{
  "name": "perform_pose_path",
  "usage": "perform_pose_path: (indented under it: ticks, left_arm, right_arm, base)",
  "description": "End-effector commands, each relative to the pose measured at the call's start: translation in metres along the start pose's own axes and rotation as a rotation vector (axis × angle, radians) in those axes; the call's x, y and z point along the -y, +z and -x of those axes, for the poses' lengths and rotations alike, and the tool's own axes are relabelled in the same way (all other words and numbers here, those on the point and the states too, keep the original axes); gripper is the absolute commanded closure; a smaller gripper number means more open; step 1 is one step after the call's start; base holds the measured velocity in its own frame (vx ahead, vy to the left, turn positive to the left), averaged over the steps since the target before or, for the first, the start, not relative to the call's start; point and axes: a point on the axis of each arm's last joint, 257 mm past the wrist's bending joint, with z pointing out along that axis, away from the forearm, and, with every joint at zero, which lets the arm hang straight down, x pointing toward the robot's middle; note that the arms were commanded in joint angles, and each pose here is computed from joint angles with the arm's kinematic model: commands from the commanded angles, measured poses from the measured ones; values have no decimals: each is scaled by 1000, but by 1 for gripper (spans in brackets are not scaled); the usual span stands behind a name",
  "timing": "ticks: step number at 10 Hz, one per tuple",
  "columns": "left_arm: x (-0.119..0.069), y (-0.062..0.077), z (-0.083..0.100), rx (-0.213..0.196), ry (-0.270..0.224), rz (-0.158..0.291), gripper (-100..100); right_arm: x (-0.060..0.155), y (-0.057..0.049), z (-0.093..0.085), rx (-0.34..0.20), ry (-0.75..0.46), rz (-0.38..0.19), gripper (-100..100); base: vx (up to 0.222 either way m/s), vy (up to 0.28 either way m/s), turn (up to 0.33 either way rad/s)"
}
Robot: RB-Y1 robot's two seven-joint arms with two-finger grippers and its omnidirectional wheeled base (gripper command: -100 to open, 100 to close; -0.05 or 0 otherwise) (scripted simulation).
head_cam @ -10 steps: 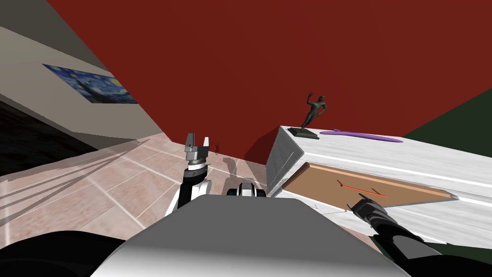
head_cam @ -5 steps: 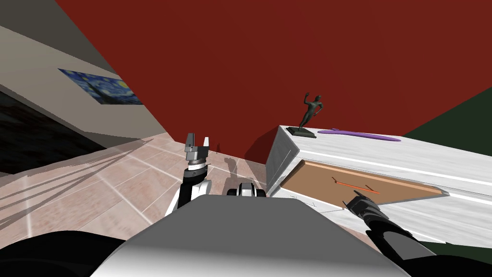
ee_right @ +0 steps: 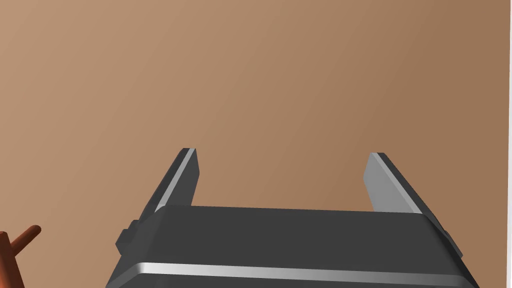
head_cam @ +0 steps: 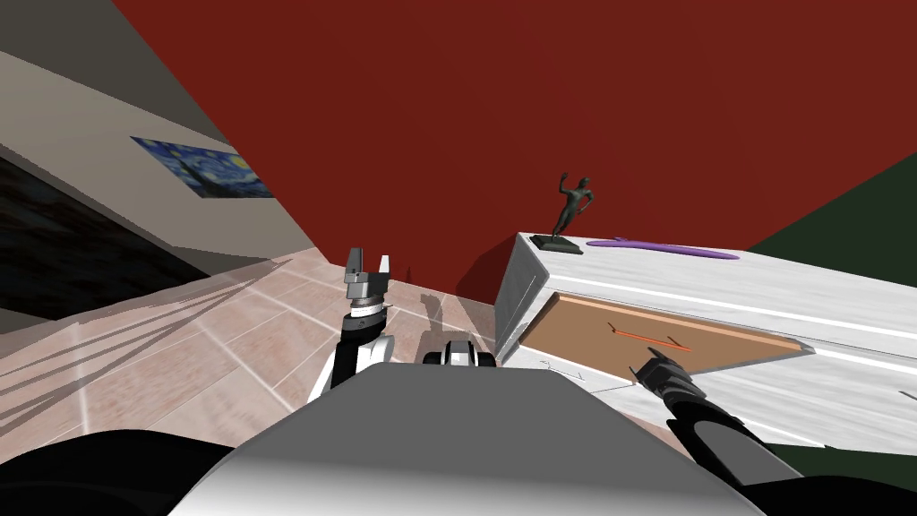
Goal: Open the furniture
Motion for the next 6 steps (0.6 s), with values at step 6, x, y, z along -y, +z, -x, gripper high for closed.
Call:
perform_pose_path:
  ticks: [6]
  left_arm:
    - [0, 0, 0, 0, 0, 0, 0]
  right_arm:
    - [4, 2, 15, 14, 2, -28, -100]
  base:
    - [-15, -4, -1]
